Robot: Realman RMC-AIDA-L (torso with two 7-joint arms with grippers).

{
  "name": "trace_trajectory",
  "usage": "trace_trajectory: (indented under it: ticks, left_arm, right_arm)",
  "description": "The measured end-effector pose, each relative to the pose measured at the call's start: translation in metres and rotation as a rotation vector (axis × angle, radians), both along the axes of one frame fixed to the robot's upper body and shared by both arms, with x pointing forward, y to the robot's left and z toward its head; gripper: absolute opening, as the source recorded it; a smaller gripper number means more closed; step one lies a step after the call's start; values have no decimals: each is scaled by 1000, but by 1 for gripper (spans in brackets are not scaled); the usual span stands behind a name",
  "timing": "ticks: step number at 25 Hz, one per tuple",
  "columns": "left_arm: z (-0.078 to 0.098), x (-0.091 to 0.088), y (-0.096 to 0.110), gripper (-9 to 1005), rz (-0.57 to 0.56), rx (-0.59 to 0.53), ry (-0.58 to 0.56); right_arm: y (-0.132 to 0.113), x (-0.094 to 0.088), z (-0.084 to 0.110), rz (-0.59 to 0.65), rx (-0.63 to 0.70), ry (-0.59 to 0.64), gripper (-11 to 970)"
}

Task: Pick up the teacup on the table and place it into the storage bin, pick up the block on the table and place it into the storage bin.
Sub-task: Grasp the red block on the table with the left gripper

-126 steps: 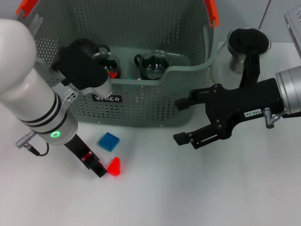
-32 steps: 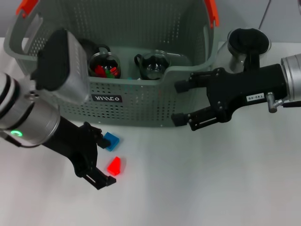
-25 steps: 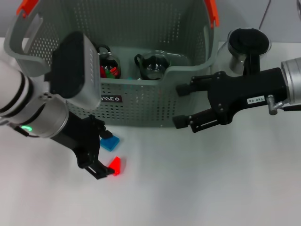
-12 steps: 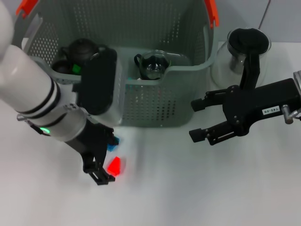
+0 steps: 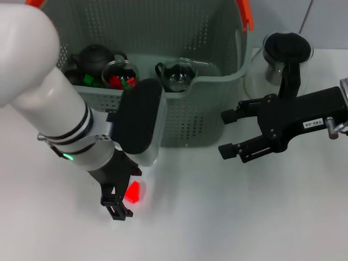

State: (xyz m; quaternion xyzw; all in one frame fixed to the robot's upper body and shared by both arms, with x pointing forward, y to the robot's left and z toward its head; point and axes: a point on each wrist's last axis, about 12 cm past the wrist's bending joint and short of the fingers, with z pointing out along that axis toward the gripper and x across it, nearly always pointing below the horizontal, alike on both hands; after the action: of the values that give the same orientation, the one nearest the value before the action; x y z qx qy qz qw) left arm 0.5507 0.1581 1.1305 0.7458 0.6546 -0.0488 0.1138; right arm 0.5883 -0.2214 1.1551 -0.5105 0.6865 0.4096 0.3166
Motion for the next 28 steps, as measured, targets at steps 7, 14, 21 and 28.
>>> trace_trajectory:
  ticks: [7,14,21,28]
  left_arm:
    - [-3,2,-4,891,-33,20,-5]
    - [-8,2,-9,789,-57,36,-6]
    - [-10,5,-13,786,-71,44,-11]
    - [-12,8,-15,783,-77,53,-7]
  right_arm:
    - [-1,0,-1,-15,11,1,944]
    - [0,0,-3,-24,16,-1,943]
    - [-1,0,-2,-32,21,-3,944]
    - [-2,0,-3,-37,22,-4,944]
